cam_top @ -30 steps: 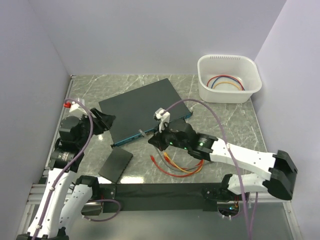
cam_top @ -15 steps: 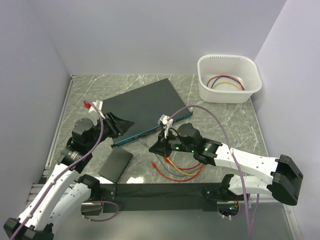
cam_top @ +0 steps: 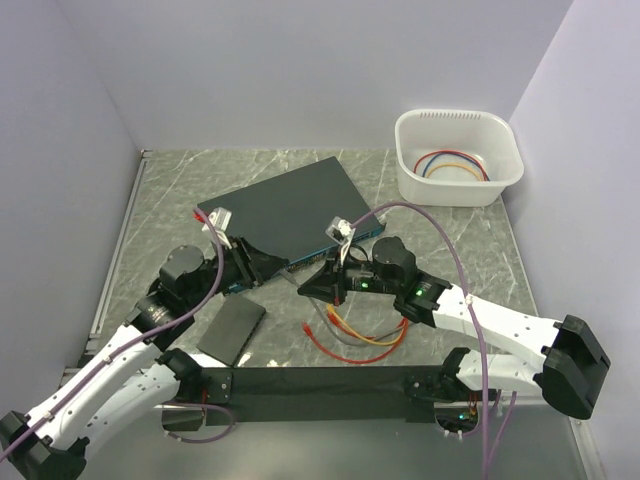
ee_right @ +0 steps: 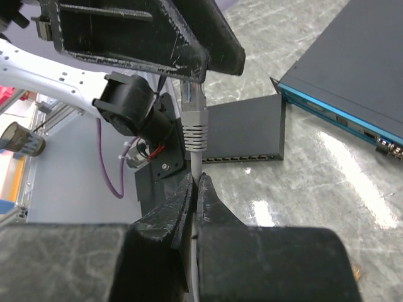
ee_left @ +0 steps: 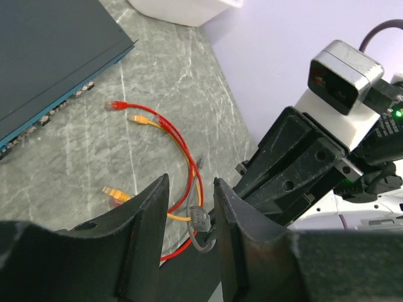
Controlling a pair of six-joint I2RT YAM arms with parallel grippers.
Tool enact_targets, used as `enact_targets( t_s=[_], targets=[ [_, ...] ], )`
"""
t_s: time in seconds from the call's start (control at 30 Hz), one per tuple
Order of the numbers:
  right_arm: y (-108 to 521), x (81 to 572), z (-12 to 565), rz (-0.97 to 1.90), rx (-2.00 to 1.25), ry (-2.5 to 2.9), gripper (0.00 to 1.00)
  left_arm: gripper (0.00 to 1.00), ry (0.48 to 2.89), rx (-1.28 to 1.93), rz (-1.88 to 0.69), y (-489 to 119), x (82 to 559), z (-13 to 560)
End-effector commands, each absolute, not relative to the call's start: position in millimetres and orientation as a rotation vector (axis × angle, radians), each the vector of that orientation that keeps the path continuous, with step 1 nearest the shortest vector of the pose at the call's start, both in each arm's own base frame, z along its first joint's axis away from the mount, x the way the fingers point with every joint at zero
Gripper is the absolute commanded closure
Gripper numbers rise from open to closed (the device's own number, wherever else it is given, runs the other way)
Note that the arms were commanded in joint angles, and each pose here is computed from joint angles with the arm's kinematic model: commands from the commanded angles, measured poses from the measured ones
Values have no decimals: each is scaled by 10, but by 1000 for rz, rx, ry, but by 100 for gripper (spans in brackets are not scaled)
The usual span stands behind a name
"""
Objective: Insert the plug into the switch port
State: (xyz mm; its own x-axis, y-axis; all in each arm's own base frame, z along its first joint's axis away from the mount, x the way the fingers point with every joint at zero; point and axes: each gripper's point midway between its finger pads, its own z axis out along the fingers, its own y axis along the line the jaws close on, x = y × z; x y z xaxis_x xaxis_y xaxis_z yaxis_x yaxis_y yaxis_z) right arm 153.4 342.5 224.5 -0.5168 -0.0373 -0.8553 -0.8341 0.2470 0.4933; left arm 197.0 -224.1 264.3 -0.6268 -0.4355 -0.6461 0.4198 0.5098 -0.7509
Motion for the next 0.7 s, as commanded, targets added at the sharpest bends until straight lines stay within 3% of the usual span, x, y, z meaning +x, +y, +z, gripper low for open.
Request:
enact_targets(
  t_s=[0.0,0.33,0.47,0.53,0.63,0.67],
  targets=[
    [3438,1514,2437,1399,-812,1683,100,60,1801,9,-1240,-2283,2011,2815],
    [3448,1562,2414,1392,-788,1691,100,76,1816,16,-1232,-2356,1993,2775],
    [3451,1585,2419,1388,-783,1692,100,96,1819,10,-1224,-2360,1995,2770],
    [3452,1593,2427,1384,-779,1696,100,99,1827,9,-1220,-2367,1991,2754],
    [3453,1626,2468,1360,-778,1697,58,99,1813,33,-1228,-2391,1965,2770],
    [3446,1624,2508,1356,-783,1684,35,99,1802,47,-1235,-2394,1944,2790]
  ],
)
